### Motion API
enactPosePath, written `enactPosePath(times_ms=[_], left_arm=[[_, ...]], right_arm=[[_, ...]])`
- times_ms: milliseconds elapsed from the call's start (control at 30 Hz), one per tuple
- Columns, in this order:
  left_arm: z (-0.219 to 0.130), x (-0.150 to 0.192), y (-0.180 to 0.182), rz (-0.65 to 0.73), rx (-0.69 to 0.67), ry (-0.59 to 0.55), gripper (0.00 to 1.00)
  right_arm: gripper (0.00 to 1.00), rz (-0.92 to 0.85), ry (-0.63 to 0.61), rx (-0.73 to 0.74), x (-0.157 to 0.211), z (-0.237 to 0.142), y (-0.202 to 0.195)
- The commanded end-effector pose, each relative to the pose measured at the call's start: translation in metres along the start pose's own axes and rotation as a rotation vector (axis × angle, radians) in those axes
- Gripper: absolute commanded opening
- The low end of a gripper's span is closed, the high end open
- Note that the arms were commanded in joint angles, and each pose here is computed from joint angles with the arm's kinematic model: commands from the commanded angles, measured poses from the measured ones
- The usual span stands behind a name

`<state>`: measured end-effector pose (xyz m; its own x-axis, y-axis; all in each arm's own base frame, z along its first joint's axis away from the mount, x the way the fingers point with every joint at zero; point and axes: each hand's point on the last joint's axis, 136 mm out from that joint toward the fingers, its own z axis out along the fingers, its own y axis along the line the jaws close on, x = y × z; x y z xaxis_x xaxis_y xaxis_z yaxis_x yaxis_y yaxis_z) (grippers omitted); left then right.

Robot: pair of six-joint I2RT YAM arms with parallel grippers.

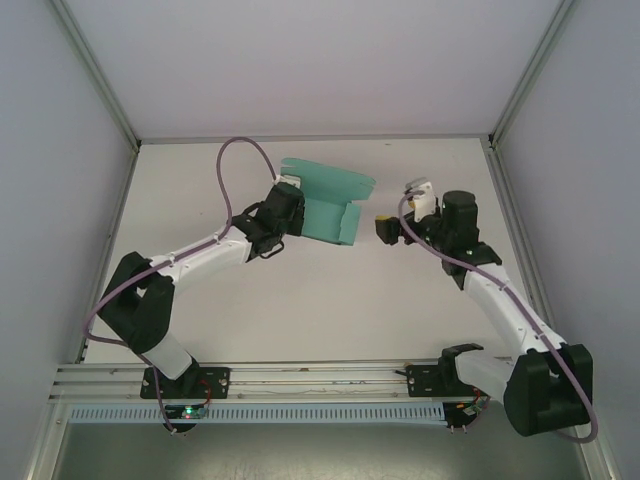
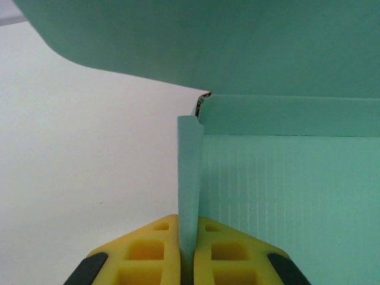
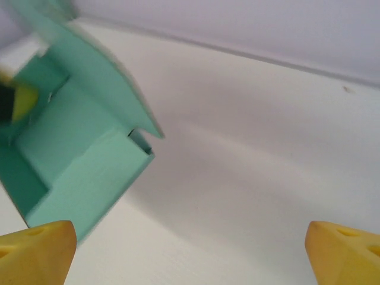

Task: Assemble paper box

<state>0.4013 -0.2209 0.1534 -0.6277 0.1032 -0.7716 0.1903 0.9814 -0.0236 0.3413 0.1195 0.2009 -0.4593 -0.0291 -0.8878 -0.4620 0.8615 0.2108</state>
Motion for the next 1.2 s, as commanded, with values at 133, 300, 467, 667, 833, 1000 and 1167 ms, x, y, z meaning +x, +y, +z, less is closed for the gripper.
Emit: enactPosePath(times_ms=[133,300,467,667,833,1000,1167], left_arm=[[0.000,-0.023,0.006,-0.051,-0.126,-0.073,0.00],[-0.001,-0.026,0.010,-0.060,-0.151,-0.083,0.00],[0.000,-0.027,0.011,-0.054,-0.166,-0.074,0.00],[-0.003,-0.030,0.007,-0.063,-0.143,-0.081,0.00],[-0.002,-0.033,0.006,-0.074,-0.141,-0.088,0.00],[0.000,-0.033,0.006,-0.082,-0.156,-0.081,0.00],[0.001,-0.034,0.006,-0.089,-0.167,-0.070,0.00]], right_arm=[[0.86,0.543,-0.018,-0.080,-0.010,0.044,0.004],[0.76,0.572,0.073,-0.243,0.004,0.075,0.030],[0.70,0.578,0.053,-0.303,0.008,0.093,0.041],[0.55,0.574,0.080,-0.357,0.010,0.115,0.054],[0.48,0.571,0.079,-0.367,0.012,0.122,0.062],[0.50,0.610,0.079,-0.331,0.023,0.127,0.062],[0.47,0.618,0.048,-0.287,0.027,0.129,0.058]])
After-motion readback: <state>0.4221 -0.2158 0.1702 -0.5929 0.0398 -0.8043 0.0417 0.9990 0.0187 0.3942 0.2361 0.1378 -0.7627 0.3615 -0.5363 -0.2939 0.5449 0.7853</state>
